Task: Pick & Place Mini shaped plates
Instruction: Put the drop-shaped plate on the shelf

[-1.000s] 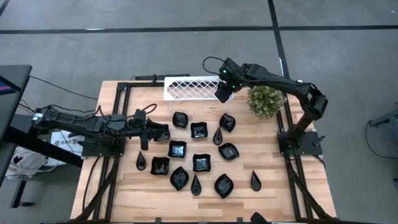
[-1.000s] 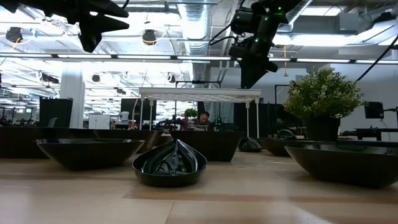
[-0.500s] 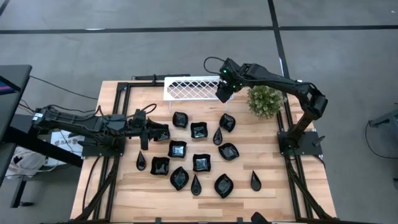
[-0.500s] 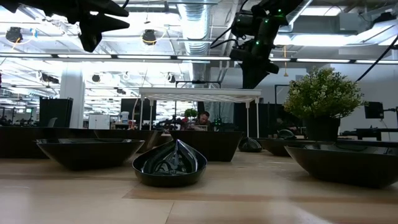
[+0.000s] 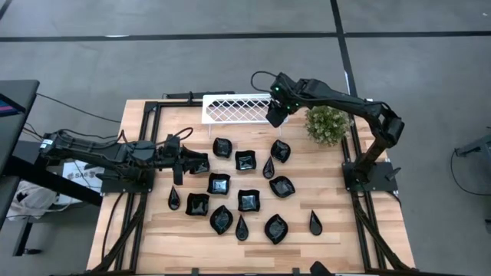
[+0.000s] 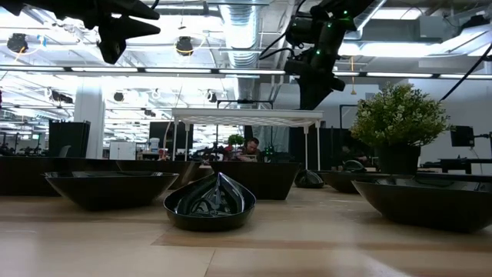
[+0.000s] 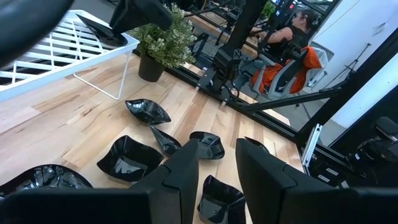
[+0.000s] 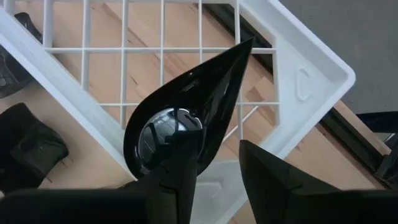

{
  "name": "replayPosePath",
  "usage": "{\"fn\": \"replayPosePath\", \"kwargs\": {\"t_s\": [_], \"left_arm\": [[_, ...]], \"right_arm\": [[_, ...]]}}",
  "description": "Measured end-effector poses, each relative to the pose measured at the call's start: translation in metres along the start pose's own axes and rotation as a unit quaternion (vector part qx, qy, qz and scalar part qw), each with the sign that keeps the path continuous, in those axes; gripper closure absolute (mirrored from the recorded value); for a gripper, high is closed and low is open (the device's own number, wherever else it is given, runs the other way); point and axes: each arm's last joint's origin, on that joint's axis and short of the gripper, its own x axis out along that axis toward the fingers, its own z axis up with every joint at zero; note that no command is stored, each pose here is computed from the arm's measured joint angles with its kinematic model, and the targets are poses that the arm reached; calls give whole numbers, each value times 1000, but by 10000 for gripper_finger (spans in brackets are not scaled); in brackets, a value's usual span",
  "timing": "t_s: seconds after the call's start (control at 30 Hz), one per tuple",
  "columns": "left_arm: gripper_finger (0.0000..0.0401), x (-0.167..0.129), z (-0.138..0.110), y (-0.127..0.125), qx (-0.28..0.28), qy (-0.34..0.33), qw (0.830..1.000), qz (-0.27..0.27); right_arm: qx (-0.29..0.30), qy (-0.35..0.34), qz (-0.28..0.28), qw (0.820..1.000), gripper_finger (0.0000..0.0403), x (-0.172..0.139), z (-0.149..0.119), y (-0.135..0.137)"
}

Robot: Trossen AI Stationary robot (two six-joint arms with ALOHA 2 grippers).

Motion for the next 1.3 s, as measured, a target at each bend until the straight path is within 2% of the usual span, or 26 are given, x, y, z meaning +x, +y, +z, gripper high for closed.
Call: {"fn": "replayPosePath", "kwargs": {"t_s": [0.63,0.93,1.3], "left_arm": [[293,0,1,0,-1,-3,1000,-1],[293,0,1,0,-1,-3,1000,-2],[293,0,1,0,-1,-3,1000,-1]], "right_arm": [[2,0,0,1000,339,8,-4,0],[20,-4,-3,1000,398,8,-2,-3],[65,-4,-12,998,398,9,-1,-15]]}}
